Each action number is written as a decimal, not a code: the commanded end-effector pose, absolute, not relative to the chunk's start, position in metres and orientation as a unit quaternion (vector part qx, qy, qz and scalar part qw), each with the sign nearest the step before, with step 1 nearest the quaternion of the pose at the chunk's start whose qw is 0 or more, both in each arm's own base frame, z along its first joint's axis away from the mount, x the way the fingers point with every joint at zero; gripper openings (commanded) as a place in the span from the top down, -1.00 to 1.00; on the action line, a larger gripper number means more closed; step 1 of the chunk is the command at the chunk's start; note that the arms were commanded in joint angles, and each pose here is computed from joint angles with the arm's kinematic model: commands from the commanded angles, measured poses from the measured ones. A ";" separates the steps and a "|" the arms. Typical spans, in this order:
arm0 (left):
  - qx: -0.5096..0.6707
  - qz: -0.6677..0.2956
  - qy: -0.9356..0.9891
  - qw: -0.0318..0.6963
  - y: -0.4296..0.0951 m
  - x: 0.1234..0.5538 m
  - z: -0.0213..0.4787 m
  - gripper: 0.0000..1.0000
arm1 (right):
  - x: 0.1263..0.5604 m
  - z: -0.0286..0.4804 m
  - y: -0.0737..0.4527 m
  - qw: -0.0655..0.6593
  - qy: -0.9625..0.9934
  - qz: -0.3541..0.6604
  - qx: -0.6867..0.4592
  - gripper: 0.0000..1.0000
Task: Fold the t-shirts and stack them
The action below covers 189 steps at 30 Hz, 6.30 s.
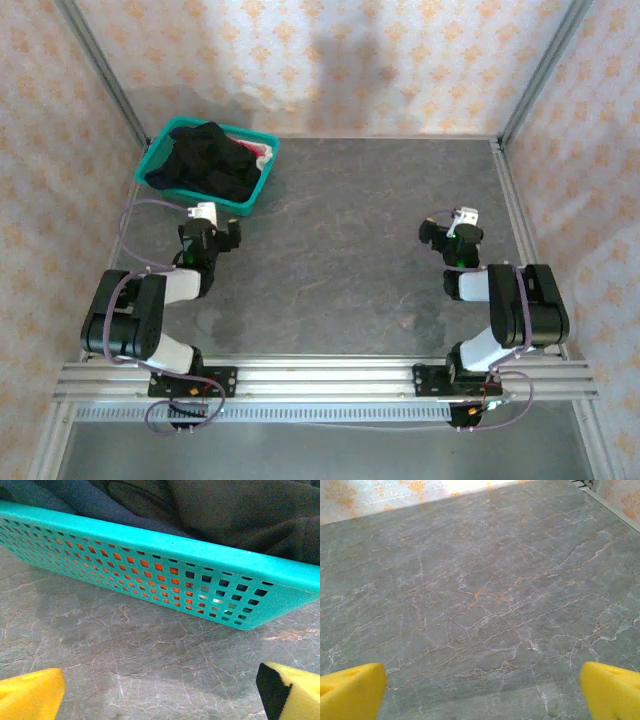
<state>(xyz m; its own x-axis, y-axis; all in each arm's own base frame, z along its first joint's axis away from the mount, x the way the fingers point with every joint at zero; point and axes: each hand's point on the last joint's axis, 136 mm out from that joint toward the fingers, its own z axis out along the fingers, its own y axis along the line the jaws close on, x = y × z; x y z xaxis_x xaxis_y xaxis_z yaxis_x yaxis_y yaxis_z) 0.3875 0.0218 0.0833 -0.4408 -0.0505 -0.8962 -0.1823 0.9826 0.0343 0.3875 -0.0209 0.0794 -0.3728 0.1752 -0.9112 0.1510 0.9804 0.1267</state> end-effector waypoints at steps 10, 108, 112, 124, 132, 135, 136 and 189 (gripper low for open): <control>-0.073 0.076 0.833 0.543 0.026 0.394 0.095 -1.00 | 0.397 0.091 -0.021 0.569 0.816 0.018 0.102 -0.99; -0.235 0.040 0.836 0.495 -0.017 0.561 0.355 1.00 | 0.365 0.194 0.338 0.502 0.804 0.228 -0.220 -0.99; -0.203 0.003 0.819 0.537 -0.033 0.546 0.406 1.00 | 0.365 0.193 0.339 0.500 0.806 0.233 -0.217 -0.99; -0.128 -0.141 0.749 0.635 -0.075 0.487 0.532 1.00 | 0.365 0.188 0.344 0.489 0.810 0.250 -0.207 -0.99; -0.154 -0.055 0.755 0.635 -0.048 0.495 0.518 1.00 | 0.366 0.180 0.352 0.477 0.813 0.263 -0.204 -0.99; -0.189 -0.028 0.764 0.616 -0.020 0.512 0.494 1.00 | 0.367 0.176 0.354 0.471 0.816 0.268 -0.200 -0.99; -0.203 -0.024 0.765 0.611 -0.009 0.517 0.488 1.00 | 0.369 0.174 0.355 0.469 0.818 0.267 -0.198 -0.99; -0.286 0.096 0.874 0.381 -0.013 0.535 0.220 0.57 | 0.371 0.158 0.378 0.430 0.825 0.326 -0.169 -0.99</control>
